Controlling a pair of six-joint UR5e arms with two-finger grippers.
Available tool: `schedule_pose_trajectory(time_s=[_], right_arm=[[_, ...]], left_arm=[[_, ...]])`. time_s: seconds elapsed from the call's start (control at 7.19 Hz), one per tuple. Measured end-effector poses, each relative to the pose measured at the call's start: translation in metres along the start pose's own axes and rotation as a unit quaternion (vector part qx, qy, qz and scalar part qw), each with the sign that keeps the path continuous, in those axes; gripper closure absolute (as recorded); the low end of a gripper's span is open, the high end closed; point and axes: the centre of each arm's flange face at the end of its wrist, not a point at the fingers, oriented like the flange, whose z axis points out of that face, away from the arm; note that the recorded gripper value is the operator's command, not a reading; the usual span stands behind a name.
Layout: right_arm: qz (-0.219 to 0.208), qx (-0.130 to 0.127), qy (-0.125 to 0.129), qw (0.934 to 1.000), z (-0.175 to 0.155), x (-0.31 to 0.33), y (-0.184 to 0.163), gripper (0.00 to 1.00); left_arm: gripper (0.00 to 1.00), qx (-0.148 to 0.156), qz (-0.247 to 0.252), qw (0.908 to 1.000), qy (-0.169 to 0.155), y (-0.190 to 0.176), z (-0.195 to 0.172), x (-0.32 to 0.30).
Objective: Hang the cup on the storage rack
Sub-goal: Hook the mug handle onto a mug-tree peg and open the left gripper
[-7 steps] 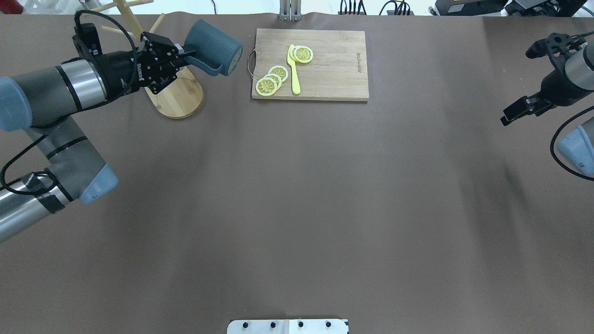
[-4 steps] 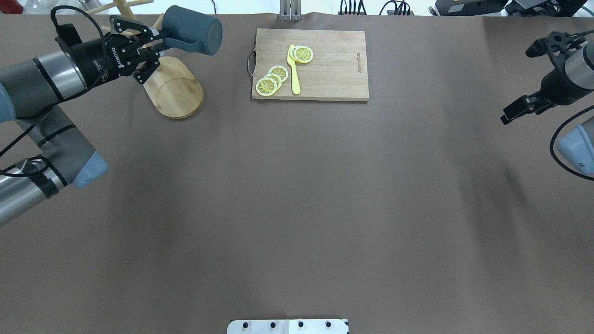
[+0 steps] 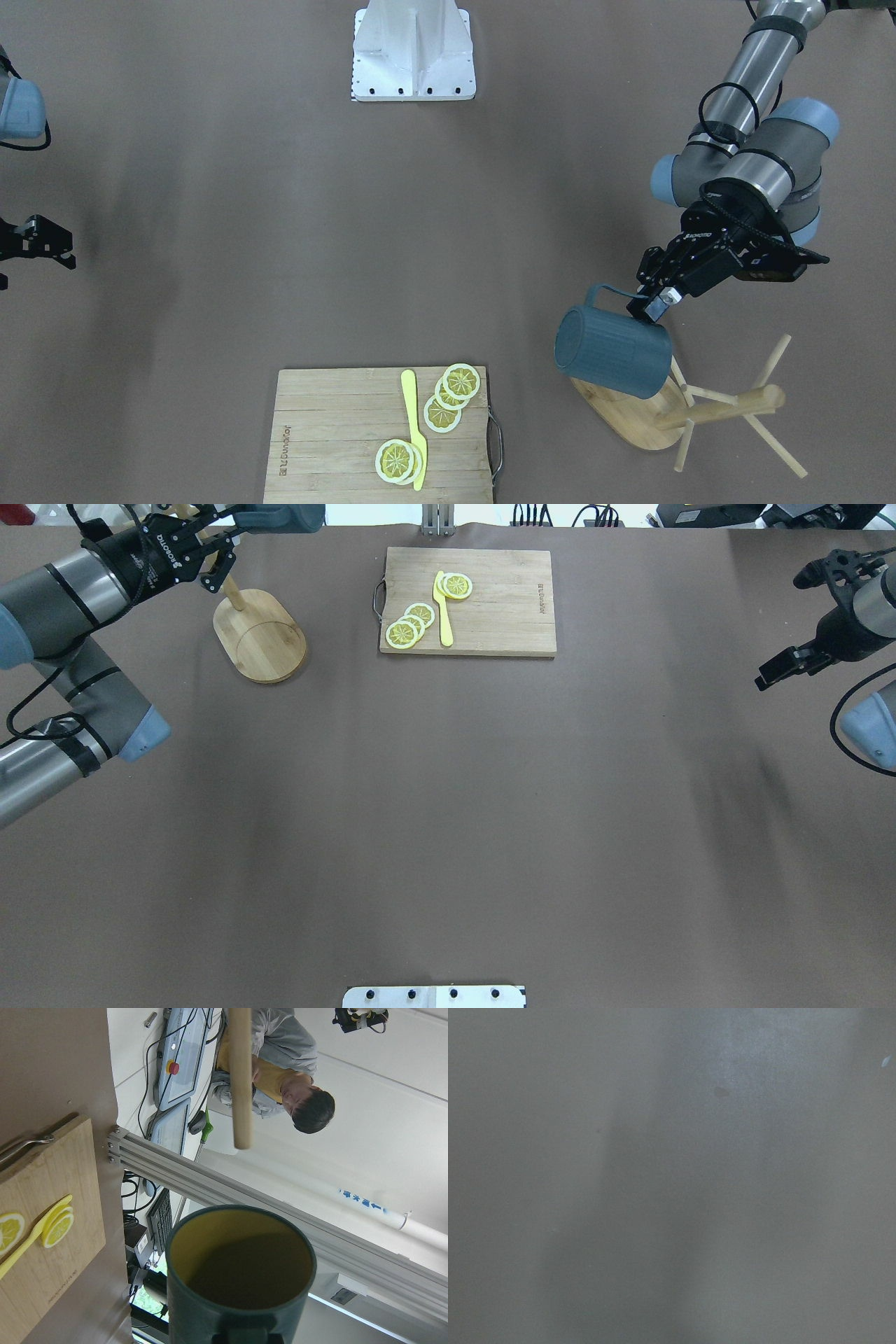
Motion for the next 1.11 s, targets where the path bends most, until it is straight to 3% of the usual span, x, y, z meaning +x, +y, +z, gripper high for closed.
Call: schedule_pose_trajectory(time_s=[0.42,1.11], right_arm=[[0.0,0.0,0.0,1.0,0.0,0.0,0.001,0.0],[0.0,0.001,-0.001,1.0,-0.001,0.0,0.0,0.0]], left_arm=[[1.0,0.013,-0.078,0.9965,0.024,-0.024,-0.003,-0.003],[1.0,0.023,-0.098,0.9944,0.034,-0.049,-0.013,-0.013]])
